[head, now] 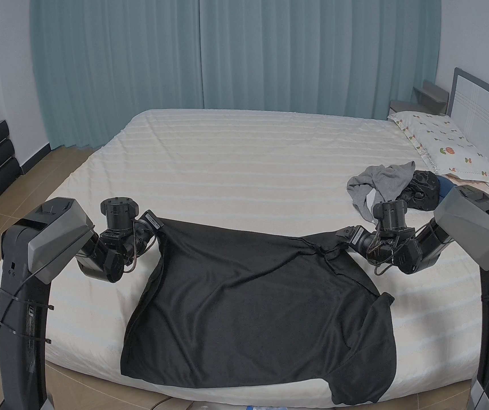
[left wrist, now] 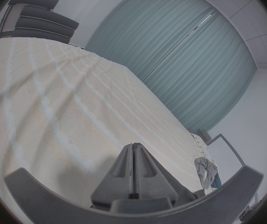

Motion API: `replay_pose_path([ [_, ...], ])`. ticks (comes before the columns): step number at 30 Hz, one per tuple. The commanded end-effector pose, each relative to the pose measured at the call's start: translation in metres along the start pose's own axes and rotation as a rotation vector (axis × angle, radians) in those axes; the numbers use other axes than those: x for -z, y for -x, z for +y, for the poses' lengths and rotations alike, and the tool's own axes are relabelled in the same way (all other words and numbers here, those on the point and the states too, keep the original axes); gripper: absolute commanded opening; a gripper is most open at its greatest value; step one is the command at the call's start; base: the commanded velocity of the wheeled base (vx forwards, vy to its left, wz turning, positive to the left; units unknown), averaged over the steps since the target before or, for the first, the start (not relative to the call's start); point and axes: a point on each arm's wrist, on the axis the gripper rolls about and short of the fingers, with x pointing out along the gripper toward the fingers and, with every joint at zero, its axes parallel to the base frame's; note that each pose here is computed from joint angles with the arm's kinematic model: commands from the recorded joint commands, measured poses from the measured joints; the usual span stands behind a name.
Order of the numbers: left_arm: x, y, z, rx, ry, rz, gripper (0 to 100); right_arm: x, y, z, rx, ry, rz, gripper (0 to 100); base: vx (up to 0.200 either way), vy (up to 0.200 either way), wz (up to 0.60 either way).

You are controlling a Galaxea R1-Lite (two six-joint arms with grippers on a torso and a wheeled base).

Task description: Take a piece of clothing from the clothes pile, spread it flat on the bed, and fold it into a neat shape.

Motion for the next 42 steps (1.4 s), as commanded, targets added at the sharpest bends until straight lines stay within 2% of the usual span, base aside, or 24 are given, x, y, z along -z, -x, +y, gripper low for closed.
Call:
replay_pose_path([
  [1, -0.002, 0.0, 0.002, -0.004, 0.004, -0.003, 0, 0.005, -0.037, -0.018, 0.057, -0.015, 0.028, 100, 0.0, 0.0, 0.0],
  [8, -0.001, 0.0, 0.003, -0.009, 0.003, 0.001, 0, 0.0, -0.056, -0.016, 0.031, -0.012, -0.002, 100, 0.0, 0.0, 0.0],
  [9, 0.0, 0.0, 0.003, -0.009, 0.003, 0.003, 0, 0.0, -0.057, -0.016, 0.029, -0.012, -0.004, 0, 0.0, 0.0, 0.0],
  [13, 0.0, 0.0, 0.003, -0.009, 0.003, 0.005, 0, 0.0, -0.061, -0.011, 0.007, -0.007, -0.022, 0, 0.0, 0.0, 0.0],
  [19, -0.002, -0.001, 0.0, 0.005, 0.003, -0.002, 0, -0.025, -0.059, 0.007, -0.076, -0.019, -0.115, 0, 0.0, 0.0, 0.0],
  [24, -0.008, -0.011, -0.005, 0.035, 0.002, -0.047, 0, -0.056, -0.058, 0.031, -0.171, -0.027, -0.254, 0, 0.0, 0.0, 0.0],
  [29, -0.019, -0.02, -0.007, 0.062, 0.039, -0.125, 0, -0.072, -0.061, 0.037, -0.222, -0.036, -0.362, 0, 0.0, 0.0, 0.0],
  [33, -0.015, -0.024, -0.005, 0.072, 0.066, -0.139, 0, -0.075, -0.072, 0.033, -0.215, -0.037, -0.408, 0, 0.0, 0.0, 0.0],
  [42, 0.001, -0.036, 0.005, 0.064, 0.061, -0.11, 0, -0.056, -0.09, 0.015, -0.169, 0.005, -0.371, 0, 0.0, 0.0, 0.0],
])
